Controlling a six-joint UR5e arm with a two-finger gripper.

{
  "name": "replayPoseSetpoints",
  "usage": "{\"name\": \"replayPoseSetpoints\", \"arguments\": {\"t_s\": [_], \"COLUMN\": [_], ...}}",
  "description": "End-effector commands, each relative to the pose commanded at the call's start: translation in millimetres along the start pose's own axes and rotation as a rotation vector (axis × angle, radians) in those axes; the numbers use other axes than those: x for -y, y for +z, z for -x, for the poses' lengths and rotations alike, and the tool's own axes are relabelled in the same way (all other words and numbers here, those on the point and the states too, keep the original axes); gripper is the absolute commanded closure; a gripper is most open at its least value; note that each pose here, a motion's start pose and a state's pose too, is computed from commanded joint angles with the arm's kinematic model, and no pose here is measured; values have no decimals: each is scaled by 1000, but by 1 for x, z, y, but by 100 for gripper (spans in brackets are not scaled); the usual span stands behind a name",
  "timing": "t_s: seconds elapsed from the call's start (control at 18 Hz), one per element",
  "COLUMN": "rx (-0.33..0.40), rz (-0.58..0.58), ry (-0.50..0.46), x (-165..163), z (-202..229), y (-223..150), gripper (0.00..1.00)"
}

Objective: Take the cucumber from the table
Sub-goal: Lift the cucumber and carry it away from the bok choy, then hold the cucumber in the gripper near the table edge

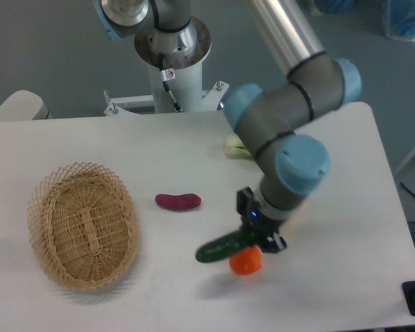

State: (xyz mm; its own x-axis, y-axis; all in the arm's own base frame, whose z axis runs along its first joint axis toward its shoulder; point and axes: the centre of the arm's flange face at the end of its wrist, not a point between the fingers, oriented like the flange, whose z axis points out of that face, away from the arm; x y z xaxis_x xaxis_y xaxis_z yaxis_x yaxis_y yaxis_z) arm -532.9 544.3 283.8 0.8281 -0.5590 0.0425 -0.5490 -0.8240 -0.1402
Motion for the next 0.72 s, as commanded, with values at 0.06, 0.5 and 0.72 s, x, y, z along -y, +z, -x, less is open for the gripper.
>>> {"name": "replayPoseSetpoints", "arguments": {"t_s": [0.06, 0.5, 0.72], "rx": [1, 23, 18], "rz": [8, 106, 108], "ry": [-17, -26, -11], "x": [0, -1, 2], "z": [6, 31, 30], "y": [4, 16, 20], "gripper": [86, 85, 86]}}
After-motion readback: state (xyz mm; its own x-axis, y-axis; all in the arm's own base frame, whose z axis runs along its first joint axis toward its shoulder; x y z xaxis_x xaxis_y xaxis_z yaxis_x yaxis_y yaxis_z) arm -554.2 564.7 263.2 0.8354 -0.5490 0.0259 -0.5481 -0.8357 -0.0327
